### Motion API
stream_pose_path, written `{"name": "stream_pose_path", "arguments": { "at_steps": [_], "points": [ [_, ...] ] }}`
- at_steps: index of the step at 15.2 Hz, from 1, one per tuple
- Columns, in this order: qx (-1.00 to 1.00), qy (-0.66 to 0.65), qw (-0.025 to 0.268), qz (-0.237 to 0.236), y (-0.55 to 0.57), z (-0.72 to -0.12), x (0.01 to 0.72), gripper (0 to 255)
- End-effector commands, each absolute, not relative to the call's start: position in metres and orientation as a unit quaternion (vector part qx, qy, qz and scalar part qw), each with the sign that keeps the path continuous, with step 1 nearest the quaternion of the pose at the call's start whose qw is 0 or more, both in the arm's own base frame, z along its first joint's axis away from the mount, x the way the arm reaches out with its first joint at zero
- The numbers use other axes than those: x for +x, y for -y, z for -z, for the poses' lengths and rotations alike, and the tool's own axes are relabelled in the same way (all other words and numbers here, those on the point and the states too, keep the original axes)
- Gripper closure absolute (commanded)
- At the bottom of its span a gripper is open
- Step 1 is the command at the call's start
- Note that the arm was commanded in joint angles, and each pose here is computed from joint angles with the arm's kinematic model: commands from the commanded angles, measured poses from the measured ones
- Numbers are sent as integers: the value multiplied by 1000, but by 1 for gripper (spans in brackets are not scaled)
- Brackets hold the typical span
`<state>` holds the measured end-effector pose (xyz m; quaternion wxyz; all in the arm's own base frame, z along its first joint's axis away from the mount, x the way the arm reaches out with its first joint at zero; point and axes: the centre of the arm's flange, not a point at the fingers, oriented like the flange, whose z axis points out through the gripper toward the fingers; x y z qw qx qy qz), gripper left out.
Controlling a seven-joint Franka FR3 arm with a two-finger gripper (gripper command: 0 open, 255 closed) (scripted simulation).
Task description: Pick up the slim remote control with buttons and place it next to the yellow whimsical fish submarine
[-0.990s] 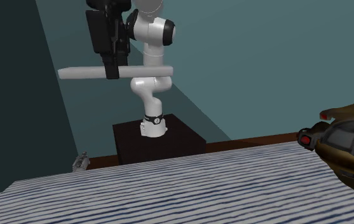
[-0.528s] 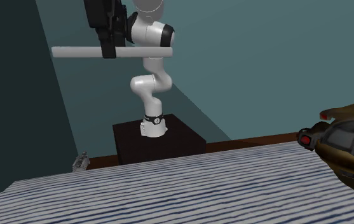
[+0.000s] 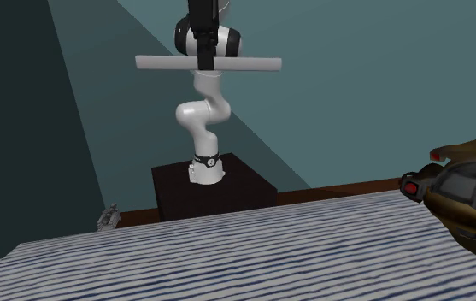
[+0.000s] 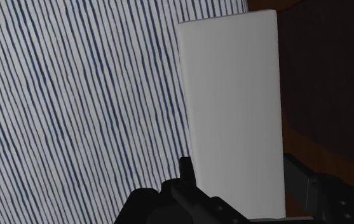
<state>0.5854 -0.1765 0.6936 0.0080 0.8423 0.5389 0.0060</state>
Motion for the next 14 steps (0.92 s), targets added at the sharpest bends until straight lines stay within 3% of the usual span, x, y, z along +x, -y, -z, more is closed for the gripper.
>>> {"name": "stream_pose_path", "arguments": {
  "at_steps": [1, 14],
  "points": [
    [842, -539, 8, -6, 149, -693, 587, 255],
    [842, -539, 8, -6, -22, -694, 610, 255]
  ]
}}
